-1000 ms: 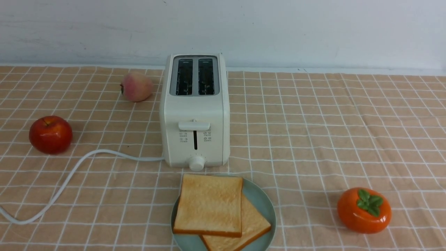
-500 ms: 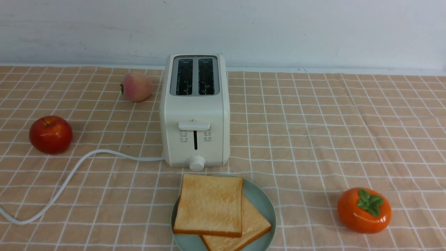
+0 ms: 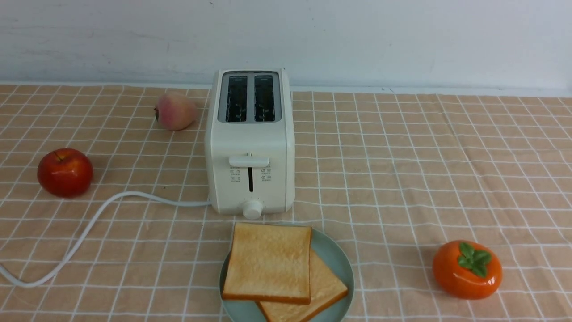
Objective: Take toasted bread from bread machine on light coffee tablecloth place on plate.
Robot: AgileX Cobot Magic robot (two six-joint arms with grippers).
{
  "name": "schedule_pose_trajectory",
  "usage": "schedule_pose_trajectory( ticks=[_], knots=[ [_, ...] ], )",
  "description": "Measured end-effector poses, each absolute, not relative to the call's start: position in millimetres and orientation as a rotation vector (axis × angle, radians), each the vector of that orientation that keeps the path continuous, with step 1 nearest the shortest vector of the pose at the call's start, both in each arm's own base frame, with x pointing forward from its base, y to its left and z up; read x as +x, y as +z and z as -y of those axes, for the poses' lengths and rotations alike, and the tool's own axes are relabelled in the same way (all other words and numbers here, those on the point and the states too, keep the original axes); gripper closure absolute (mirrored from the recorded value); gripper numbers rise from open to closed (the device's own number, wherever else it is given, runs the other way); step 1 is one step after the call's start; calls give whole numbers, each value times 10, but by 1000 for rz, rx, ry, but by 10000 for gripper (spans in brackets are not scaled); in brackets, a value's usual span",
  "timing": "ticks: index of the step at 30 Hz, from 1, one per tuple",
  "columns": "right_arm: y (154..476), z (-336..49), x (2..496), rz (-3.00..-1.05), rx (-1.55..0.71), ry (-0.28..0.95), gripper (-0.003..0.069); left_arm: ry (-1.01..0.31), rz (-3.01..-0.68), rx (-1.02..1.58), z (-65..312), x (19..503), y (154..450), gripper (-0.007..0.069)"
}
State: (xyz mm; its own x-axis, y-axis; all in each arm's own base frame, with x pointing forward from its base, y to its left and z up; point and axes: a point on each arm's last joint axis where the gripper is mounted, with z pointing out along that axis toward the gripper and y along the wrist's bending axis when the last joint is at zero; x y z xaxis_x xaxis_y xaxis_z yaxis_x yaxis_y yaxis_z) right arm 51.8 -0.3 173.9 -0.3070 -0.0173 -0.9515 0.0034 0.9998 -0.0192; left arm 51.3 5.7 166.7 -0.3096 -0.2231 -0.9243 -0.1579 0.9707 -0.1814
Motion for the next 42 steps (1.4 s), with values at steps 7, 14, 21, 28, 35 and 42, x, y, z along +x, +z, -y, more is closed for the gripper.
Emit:
schedule_pose_trajectory(
  ticks=[7,14,21,28,35,42],
  knots=[
    [1739,3,518,-1883,-10,-20,528,-66,-1894,-276,-57,513,1667,610],
    [1739,4,518,-1883,-11,-21,524,-66,-1894,-276,-57,513,1667,610],
    [1739,4,518,-1883,-11,-22,521,-66,-1894,-276,-57,513,1667,607],
    [1739,4,518,-1883,-11,-22,521,-66,-1894,-276,-57,513,1667,600],
    [1739,4,518,-1883,-11,-22,509,-66,-1894,-276,-57,513,1667,594],
    [1739,4,518,-1883,-11,-22,497,-66,-1894,-276,-57,513,1667,586]
  ],
)
